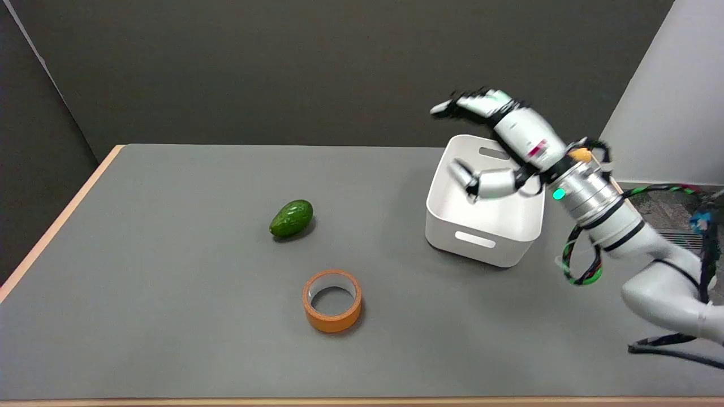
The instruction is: Pick up yellow tape.
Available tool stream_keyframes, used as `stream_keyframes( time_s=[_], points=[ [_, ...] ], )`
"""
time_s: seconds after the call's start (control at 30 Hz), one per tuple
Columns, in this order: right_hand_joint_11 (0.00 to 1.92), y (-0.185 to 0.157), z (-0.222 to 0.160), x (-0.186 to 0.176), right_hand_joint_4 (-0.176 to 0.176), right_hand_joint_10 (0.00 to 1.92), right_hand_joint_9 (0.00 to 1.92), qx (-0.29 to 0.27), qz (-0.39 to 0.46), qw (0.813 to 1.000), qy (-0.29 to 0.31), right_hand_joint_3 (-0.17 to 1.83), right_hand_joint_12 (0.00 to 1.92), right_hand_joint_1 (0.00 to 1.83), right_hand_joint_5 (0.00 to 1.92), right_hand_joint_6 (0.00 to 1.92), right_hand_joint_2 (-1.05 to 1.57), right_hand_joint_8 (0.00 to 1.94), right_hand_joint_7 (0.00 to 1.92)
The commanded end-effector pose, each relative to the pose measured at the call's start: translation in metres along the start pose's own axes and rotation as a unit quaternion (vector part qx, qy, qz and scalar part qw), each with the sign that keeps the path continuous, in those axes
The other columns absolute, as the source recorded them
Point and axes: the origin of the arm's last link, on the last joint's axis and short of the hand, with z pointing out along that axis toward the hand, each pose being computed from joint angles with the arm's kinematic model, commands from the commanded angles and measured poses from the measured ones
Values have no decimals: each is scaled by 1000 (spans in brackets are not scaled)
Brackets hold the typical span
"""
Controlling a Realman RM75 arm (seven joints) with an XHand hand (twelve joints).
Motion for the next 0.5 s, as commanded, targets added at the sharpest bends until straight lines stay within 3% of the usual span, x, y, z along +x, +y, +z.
stream_keyframes(
  time_s=[0.03,0.33,0.5],
  points=[
    [81,-105,-31,-84,83,747,312,66,-44,985,-155,954,1160,680,271,534,655,426,375],
    [50,-142,-63,-103,71,716,276,112,-125,974,-154,955,1137,701,263,511,641,383,337],
    [39,-158,-63,-107,55,724,268,139,-134,970,-148,960,1135,775,271,518,650,379,336]
  ],
)
